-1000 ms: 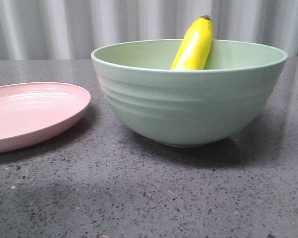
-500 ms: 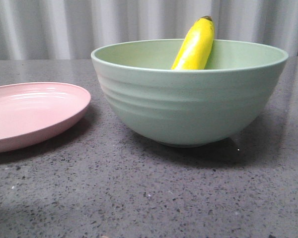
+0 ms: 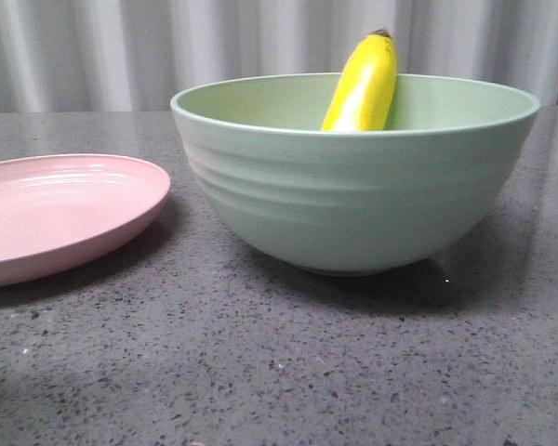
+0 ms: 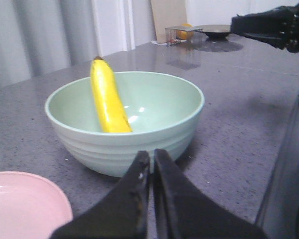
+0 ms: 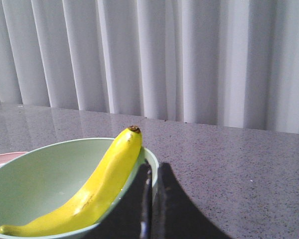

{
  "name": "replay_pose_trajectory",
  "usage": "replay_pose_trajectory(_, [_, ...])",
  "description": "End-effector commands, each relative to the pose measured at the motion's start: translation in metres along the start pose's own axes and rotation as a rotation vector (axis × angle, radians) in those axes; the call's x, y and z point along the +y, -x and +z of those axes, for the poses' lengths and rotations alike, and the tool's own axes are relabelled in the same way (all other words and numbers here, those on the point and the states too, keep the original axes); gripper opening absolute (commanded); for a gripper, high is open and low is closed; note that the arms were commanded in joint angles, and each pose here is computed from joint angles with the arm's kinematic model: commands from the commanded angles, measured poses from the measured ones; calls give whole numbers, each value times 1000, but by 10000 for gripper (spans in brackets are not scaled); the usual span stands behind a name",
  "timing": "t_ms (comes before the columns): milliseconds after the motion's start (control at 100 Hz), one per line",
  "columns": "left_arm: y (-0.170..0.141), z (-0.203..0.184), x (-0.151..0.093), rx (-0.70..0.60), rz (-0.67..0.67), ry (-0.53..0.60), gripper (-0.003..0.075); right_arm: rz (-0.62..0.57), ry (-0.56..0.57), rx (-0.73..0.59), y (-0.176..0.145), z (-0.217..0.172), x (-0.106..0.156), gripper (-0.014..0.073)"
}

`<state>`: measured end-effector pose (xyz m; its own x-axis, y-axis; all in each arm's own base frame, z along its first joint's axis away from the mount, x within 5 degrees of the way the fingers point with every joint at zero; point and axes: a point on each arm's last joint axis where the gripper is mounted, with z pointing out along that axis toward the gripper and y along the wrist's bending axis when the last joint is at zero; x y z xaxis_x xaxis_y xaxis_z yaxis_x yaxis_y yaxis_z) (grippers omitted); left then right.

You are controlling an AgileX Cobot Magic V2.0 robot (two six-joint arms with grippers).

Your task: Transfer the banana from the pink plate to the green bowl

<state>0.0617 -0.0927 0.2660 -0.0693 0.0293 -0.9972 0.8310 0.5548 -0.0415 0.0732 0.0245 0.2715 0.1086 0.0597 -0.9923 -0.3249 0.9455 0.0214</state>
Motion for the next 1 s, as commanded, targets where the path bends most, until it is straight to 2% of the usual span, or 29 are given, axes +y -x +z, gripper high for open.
replay_pose_trajectory(0, [15, -1, 8, -122, -11, 73, -20, -22, -23, -98, 15, 1, -2, -64])
replay_pose_trajectory(250, [-1, -25, 39, -195, 1, 418, -20, -22, -23, -98, 15, 1, -2, -64])
replay_pose_trajectory(510, [-35, -56, 49, -258, 31, 724, -20, -22, -23, -98, 15, 1, -2, -64])
replay_pose_trajectory(580, [-46, -62, 48, -268, 38, 784, -20, -22, -23, -98, 15, 1, -2, -64])
replay_pose_trajectory(770, [-59, -73, 48, -172, -12, 910, -20, -22, -23, -98, 15, 1, -2, -64])
replay_pose_trajectory(880, [-67, -76, 47, -108, -45, 940, -20, -22, -23, -98, 15, 1, -2, -64])
replay_pose_trajectory(990, [-79, -76, 47, 12, -109, 951, -20, -22, -23, -100, 15, 1, -2, -64])
